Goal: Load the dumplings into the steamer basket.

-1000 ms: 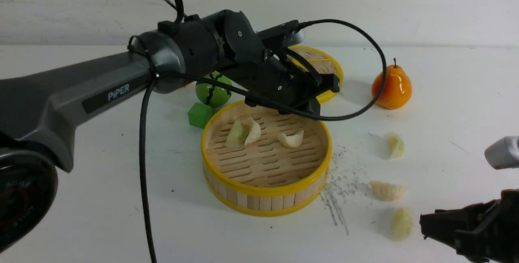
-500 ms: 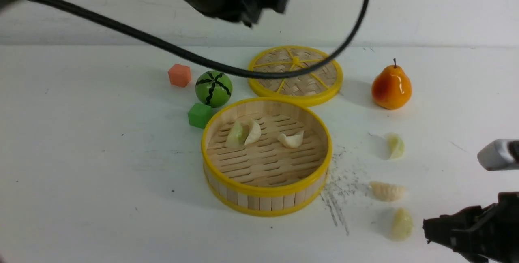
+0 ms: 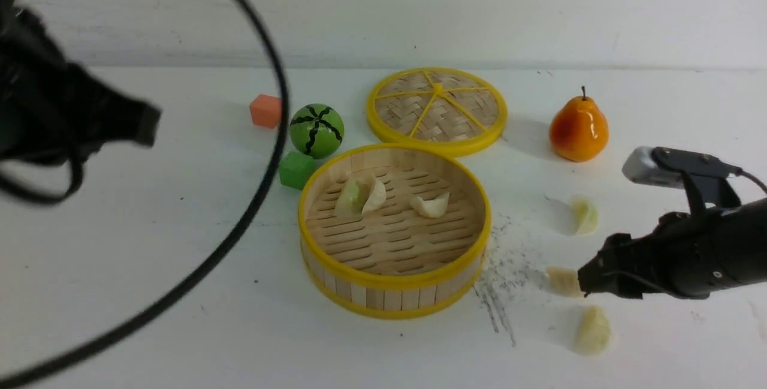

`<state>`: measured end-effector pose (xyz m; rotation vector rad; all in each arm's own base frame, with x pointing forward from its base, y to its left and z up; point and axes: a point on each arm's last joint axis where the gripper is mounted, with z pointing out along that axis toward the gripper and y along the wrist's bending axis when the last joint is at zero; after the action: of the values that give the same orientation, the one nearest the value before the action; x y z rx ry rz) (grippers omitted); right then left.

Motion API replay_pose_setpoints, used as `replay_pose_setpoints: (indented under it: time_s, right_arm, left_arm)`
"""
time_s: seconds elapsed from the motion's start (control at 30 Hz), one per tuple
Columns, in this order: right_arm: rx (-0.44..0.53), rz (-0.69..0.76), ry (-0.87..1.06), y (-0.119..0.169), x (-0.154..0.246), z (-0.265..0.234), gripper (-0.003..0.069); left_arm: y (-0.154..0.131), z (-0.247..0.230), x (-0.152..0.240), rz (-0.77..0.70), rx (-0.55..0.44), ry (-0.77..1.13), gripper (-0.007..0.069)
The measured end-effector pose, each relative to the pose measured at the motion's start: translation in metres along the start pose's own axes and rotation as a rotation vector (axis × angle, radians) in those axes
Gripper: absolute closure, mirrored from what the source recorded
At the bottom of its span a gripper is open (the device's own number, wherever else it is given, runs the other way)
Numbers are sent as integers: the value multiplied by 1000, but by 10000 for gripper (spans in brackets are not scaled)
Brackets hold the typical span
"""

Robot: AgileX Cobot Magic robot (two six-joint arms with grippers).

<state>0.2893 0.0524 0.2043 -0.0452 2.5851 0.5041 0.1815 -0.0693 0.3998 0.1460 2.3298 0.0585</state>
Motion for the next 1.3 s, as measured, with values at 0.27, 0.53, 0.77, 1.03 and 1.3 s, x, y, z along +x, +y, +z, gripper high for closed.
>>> replay_pose_setpoints:
  time_s: [0.27, 0.53, 0.77, 1.03, 1.3]
  right_arm:
    - [31, 35, 155, -17, 13, 42, 241]
    - [-29, 108, 187, -10, 12, 49, 420]
    - [-94, 37, 211, 7, 4, 32, 460]
    - [-261, -168, 31, 96, -52, -9, 460]
    - [-368, -322, -39, 191, -79, 50, 460]
  left_arm:
    - [45, -30, 61, -82, -141, -164, 637]
    - [68, -10, 136, -107, -233, -327, 637]
    - [80, -10, 178, -228, -177, -580, 632]
    - [83, -13, 200, -212, -130, -813, 629]
    - [82, -14, 199, -205, -114, -841, 627]
